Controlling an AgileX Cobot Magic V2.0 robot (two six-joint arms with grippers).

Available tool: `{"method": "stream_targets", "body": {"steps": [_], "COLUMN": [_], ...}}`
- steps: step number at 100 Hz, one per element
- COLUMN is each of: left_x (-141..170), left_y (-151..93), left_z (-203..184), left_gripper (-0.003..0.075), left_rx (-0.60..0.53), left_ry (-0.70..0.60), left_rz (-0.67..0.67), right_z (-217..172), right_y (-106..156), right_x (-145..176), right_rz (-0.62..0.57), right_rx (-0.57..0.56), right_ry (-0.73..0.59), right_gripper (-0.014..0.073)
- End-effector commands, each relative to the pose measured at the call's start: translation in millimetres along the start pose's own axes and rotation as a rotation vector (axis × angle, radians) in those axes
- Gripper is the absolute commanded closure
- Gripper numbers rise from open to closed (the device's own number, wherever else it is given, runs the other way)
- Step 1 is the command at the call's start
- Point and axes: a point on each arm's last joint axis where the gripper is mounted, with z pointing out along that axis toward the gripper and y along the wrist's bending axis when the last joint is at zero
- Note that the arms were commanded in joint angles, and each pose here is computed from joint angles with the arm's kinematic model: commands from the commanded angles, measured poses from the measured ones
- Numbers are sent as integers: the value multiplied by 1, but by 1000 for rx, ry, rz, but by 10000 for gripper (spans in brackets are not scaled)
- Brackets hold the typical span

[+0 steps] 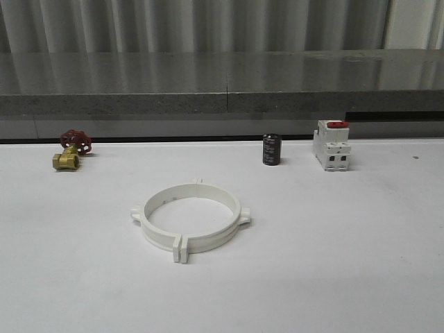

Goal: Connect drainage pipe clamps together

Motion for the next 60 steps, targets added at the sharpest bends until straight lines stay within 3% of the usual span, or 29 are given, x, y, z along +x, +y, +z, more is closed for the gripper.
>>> {"method": "stream_targets", "body": {"steps": [1,22,43,60], "left_x": [-14,-14,-19,7], "left_y": [-1,-1,-2,-2], "left_z": [-3,-3,-11,-7], "left_gripper": [741,741,741,741], "left_rx": [11,11,28,50], "left_ry": [-90,-92,-277,-353], "left_rz": [-4,-4,3,-45], "right_z": [-3,-3,-3,-3], "right_y": [2,2,2,2], "right_x": [-14,-14,-14,-14], "right_rz": [-18,-18,-18,-18], "right_rx": [-11,-11,-10,-10], "right_ry": [-122,-121,-120,-120], "right_gripper": [662,662,662,662]}}
